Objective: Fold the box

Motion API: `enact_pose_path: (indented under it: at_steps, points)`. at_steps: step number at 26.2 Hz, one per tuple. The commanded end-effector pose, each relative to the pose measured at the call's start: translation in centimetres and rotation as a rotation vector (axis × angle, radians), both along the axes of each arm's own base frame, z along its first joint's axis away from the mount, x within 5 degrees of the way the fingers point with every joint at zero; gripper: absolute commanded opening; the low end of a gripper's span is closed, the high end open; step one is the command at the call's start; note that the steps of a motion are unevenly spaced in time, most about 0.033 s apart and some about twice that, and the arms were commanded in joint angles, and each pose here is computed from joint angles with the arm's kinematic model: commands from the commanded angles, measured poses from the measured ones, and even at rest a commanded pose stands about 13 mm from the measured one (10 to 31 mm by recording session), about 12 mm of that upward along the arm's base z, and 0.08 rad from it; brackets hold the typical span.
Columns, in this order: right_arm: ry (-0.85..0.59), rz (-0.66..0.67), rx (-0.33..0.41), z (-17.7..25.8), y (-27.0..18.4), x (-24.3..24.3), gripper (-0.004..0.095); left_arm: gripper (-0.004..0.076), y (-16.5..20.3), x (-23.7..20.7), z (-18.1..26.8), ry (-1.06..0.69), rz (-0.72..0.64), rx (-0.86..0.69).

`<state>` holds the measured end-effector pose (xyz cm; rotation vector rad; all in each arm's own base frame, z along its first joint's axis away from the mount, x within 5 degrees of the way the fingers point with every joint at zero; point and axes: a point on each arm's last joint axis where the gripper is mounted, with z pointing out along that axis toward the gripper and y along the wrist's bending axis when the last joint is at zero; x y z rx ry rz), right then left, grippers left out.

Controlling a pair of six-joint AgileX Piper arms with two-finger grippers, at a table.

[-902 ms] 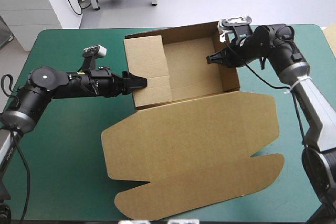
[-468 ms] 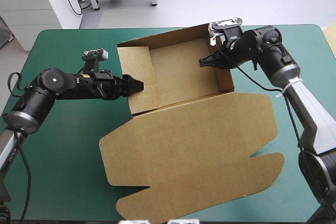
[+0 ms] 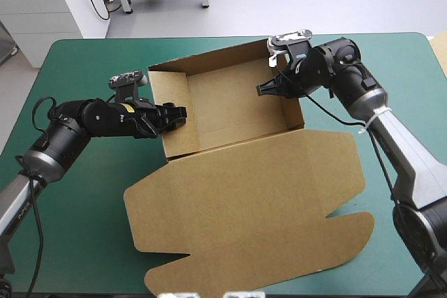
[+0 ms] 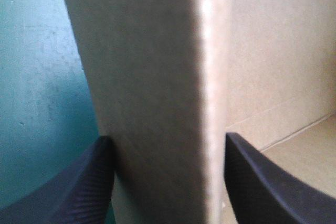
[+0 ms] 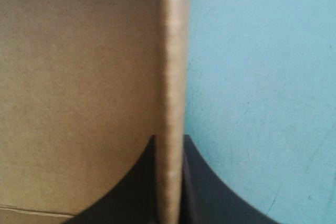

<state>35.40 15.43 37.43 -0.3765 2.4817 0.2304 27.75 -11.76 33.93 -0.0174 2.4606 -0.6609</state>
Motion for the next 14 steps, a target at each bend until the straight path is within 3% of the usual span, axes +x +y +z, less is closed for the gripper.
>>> enact_pose_path:
  at_steps: [1, 4, 7, 14]
  points:
    - [-0.062, -0.009, 0.132, 3.0, 0.4, -1.4, -0.0015, 0.0343, -0.3, -0.4, 2.4, -0.075, 0.047, -0.1]
    - [-0.041, -0.013, 0.132, 2.9, 0.4, -1.6, -0.0015, 0.0206, -0.3, -0.4, 2.4, -0.076, 0.049, -0.105]
    - [-0.02, -0.012, 0.113, 2.7, 0.3, -1.7, -0.0015, -0.0005, -0.3, -0.4, 2.4, -0.088, 0.038, -0.095]
    - [0.052, -0.025, -0.011, 2.1, -0.6, -2.2, -0.0015, -0.0008, 0.1, -0.1, 2.7, -0.141, 0.017, -0.01]
